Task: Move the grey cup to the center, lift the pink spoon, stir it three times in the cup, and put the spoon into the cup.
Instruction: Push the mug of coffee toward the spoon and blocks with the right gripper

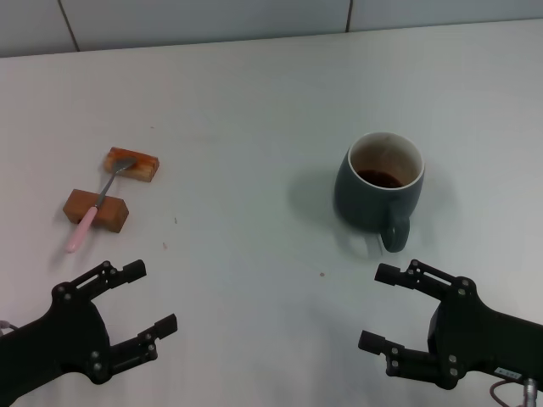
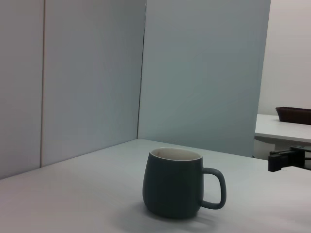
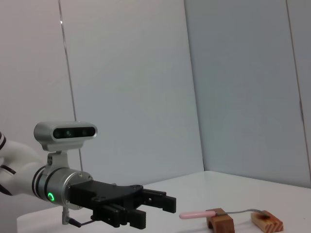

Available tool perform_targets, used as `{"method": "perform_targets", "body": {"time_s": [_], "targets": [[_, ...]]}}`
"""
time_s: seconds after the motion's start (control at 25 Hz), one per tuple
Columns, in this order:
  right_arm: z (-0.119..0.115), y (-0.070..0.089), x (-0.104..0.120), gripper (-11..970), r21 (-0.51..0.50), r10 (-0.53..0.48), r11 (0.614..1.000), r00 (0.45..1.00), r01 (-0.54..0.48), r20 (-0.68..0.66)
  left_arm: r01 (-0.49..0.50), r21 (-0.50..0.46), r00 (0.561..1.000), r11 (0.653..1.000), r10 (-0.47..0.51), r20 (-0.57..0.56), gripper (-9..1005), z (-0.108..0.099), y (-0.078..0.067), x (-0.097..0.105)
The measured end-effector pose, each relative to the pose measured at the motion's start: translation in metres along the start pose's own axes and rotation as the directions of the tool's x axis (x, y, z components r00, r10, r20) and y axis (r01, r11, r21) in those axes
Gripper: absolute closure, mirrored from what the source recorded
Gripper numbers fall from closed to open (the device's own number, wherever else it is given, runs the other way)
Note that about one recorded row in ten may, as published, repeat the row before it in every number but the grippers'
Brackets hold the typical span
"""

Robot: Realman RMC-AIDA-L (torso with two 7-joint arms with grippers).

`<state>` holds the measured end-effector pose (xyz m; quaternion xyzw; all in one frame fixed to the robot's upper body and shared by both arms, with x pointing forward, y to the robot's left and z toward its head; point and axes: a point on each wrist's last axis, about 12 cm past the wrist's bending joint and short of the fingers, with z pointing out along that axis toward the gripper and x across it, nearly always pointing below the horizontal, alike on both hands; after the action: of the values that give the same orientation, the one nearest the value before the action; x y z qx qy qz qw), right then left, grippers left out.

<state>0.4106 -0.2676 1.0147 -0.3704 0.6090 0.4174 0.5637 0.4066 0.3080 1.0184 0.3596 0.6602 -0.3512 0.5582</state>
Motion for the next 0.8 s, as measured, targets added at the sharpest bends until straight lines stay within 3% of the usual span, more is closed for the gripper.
{"method": "perform_targets", "body": {"time_s": [0.4, 0.6, 0.68, 0.8], "targets": [[0.0, 0.0, -0.001, 146, 0.006, -0.004, 1.0, 1.0, 0.004, 0.007, 0.0, 0.002, 1.0, 1.0, 0.0, 0.0, 196, 0.0, 0.0, 0.0], [-0.013, -0.004, -0.007, 157, 0.176, -0.042, 0.984, 0.993, 0.021, 0.114, 0.0, 0.001, 1.0, 1.0, 0.0, 0.001, 195, 0.0, 0.0, 0.0], [-0.028, -0.005, -0.011, 197, 0.322, -0.097, 0.946, 0.98, 0.036, 0.174, 0.0, 0.0, 1.0, 1.0, 0.0, 0.001, 195, 0.0, 0.0, 0.0], [-0.049, -0.004, -0.011, 313, 0.592, -0.214, 0.805, 0.951, 0.04, 0.226, 0.0, 0.001, 1.0, 1.0, 0.0, 0.001, 195, 0.0, 0.0, 0.0]]}}
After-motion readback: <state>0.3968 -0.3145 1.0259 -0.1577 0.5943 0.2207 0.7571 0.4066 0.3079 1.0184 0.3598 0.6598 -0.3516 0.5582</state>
